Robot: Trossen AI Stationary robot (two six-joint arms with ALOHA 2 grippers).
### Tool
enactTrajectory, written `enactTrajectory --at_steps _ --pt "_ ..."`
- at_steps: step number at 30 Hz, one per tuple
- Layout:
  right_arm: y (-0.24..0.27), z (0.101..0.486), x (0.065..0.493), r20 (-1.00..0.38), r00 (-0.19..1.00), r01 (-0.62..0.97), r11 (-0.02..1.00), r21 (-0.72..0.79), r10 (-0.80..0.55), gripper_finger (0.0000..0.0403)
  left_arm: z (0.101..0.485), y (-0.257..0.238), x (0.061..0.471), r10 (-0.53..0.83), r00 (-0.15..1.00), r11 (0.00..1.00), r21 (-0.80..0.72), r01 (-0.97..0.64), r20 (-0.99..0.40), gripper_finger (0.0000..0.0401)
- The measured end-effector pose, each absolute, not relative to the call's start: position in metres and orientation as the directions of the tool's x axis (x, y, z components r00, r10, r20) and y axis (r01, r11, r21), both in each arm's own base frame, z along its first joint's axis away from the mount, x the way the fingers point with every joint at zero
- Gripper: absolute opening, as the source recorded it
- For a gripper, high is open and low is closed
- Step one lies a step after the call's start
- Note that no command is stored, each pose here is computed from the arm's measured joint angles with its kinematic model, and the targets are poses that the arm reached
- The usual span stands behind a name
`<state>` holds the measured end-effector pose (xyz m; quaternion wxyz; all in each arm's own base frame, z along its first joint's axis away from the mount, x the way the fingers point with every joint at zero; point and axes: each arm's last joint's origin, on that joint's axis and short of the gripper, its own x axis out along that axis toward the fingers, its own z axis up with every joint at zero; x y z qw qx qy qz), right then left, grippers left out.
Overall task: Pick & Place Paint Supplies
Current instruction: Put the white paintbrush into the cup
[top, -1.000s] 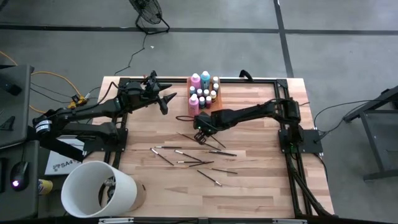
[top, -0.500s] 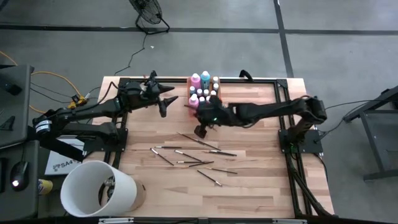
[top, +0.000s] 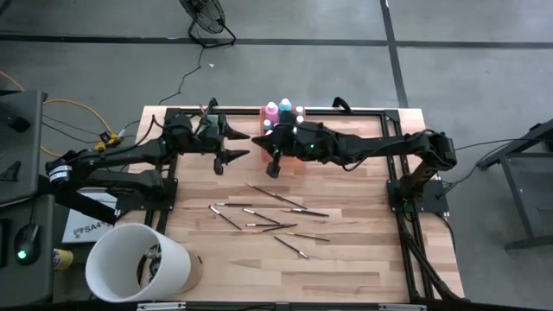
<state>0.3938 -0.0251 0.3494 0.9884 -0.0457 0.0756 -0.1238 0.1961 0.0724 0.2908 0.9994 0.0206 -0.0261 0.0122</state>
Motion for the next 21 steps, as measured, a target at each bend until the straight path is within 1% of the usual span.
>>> enactTrajectory --at_steps 6,8,16,21 --pt "-0.028 0.352 0.402 -0.029 0.985 0.163 0.979 -0.119 -0.168 0.0003 0.295 0.071 0.196 0.010 0.996 0.999 0.045 -0.014 0.091 0.0225" --pt "-0.027 0.353 0.407 0.031 0.990 0.138 0.984 -0.115 -0.135 0.0003 0.295 0.071 0.196 0.011 0.995 0.999 0.035 -0.014 0.098 0.0225" --pt "-0.031 0.332 0.428 0.115 0.986 0.137 0.979 -0.153 -0.120 0.0003 0.296 0.071 0.196 0.006 0.994 0.999 0.038 -0.011 0.106 0.0225" --pt "-0.031 0.330 0.429 0.109 0.982 0.168 0.974 -0.151 -0.152 0.0003 0.295 0.071 0.196 0.006 0.995 0.999 0.035 -0.009 0.097 0.0217"
